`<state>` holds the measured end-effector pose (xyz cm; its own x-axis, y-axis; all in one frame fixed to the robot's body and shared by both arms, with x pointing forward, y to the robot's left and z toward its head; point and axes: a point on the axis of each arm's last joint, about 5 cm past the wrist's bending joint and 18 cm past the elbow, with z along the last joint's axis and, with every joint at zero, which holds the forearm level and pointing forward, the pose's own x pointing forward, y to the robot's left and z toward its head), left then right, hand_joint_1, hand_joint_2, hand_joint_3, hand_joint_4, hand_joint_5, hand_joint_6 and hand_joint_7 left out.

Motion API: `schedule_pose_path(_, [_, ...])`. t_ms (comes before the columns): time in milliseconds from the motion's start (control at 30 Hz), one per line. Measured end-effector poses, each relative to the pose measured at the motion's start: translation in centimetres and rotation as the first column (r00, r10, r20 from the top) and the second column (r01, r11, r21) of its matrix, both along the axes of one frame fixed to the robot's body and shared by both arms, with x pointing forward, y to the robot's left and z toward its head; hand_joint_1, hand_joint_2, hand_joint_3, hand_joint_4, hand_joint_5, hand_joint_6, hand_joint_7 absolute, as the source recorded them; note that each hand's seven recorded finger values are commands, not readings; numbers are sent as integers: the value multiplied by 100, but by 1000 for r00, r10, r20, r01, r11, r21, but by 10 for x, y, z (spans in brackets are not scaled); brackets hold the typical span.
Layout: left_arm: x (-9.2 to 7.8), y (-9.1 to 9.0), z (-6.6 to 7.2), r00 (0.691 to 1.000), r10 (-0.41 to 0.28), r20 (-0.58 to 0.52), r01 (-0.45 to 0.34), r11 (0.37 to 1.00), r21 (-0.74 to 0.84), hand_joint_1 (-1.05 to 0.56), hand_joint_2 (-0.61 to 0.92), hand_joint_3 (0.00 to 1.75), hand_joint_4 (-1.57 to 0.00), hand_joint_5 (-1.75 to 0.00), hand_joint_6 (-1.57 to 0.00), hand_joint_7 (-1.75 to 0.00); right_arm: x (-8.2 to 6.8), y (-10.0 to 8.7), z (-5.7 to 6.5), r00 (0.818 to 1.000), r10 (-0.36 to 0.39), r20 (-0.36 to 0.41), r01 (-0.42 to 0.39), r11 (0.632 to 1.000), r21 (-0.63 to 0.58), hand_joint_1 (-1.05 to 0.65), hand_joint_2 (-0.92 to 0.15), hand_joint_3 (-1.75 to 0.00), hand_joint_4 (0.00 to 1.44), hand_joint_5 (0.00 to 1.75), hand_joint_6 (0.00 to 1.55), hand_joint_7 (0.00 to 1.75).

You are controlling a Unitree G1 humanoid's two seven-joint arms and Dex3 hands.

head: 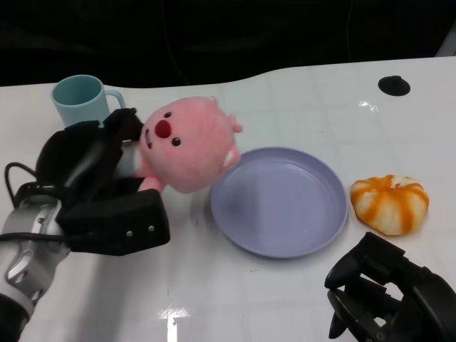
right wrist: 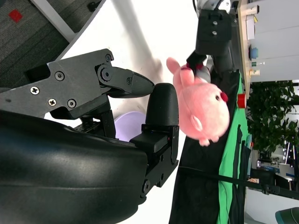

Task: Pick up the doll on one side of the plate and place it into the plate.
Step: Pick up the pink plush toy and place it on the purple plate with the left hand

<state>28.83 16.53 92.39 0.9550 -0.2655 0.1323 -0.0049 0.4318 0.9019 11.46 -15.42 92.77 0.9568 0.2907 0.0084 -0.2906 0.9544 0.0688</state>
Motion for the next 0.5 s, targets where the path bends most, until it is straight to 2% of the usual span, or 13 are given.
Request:
schedule_pose_path(133, [0,-15,9,998,-54,11,54,998,-27,-17,45,105,-91,-175,-66,-175,0,2,0,1000,4,-2,-4,1000,2,-34,-87,-60,60,172,49,160])
schedule_pose_path(267, [0,-30,10,995,-97,-5,96,994,-55,-16,39,114,-93,-175,-71,-175,-1,4,-1,1000,10,-5,-10,1000,7,-34,-86,-62,60,173,49,161])
schedule_pose_path(500, [1,-59,15,985,-171,-24,169,983,-70,-18,39,115,-93,-175,-69,-175,-1,6,-1,1000,9,-6,-9,1000,6,-34,-85,-64,60,172,48,160])
